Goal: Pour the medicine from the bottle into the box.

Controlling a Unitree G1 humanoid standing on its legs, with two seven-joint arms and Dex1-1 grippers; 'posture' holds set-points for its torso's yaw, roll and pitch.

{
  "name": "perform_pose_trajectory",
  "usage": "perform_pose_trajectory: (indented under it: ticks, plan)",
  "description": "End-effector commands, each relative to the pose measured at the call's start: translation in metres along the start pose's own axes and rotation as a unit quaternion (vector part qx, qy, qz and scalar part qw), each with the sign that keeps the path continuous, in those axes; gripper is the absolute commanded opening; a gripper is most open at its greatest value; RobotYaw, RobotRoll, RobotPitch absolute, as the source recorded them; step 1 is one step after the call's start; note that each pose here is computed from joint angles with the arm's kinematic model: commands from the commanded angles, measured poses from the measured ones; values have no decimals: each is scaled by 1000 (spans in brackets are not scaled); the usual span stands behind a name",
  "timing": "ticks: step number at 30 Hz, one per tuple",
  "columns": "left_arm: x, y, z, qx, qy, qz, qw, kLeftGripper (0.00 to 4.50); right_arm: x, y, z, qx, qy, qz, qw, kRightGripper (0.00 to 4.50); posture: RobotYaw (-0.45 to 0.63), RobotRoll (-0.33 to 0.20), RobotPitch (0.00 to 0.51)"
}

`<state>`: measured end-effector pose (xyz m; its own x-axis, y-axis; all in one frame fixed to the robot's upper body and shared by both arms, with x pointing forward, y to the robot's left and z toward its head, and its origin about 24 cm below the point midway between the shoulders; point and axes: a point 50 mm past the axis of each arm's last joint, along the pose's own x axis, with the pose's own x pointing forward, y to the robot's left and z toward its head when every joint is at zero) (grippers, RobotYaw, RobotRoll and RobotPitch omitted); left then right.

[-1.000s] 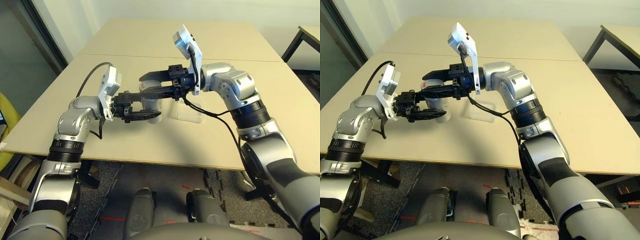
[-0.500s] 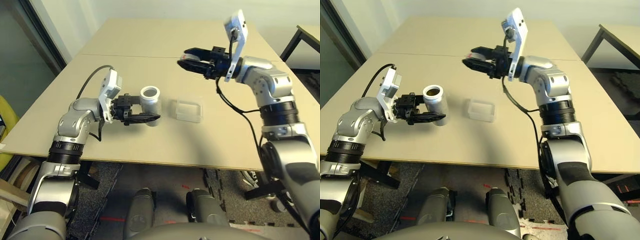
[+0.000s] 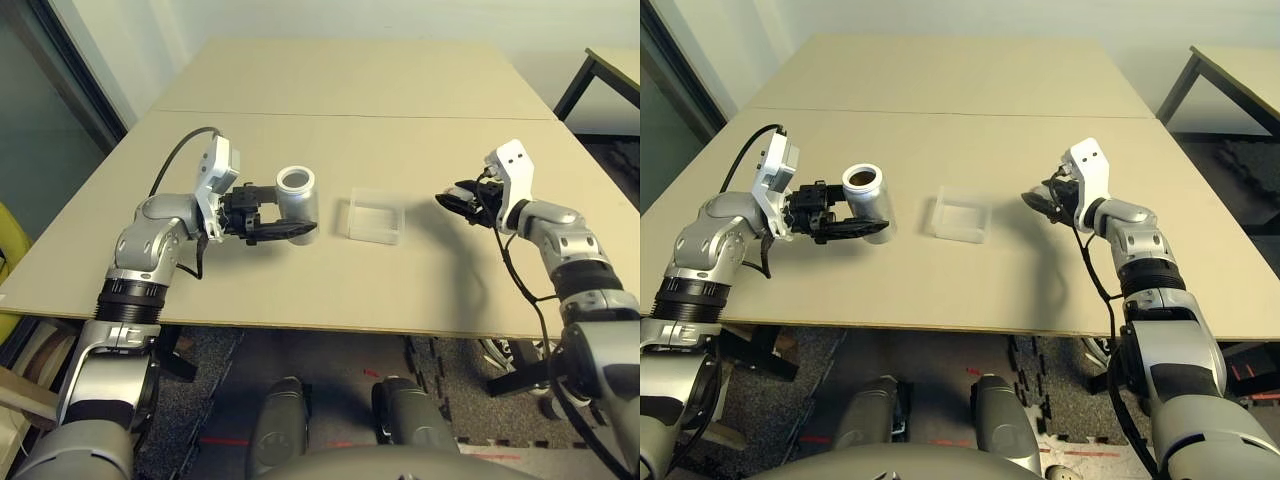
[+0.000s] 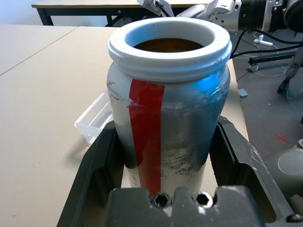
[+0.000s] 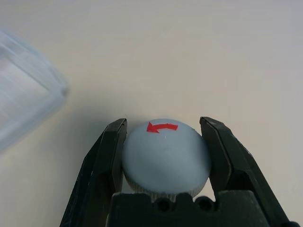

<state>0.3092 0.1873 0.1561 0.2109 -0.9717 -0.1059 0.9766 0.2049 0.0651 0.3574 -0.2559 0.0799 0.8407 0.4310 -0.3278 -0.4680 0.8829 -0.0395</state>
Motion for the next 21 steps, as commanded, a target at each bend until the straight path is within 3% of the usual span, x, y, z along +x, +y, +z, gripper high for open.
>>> perform_pose_trajectory:
  ticks: [1,8,14,21]
  plan:
    - [-1,4,3,15,4,12,1000,2818,2,-2,-1,-4,7,-9,1000,2601,-56,0,36]
    - [0,18,10,51,-4,73,996,2818,5,0,-8,-14,33,-4,999,2601,-52,0,36]
    - [1,26,8,69,8,104,992,2818,6,-1,-1,-23,30,2,999,4500,-52,0,39]
    - [8,40,-3,128,83,152,977,2818,1,3,20,-47,1,81,996,4500,-54,0,43]
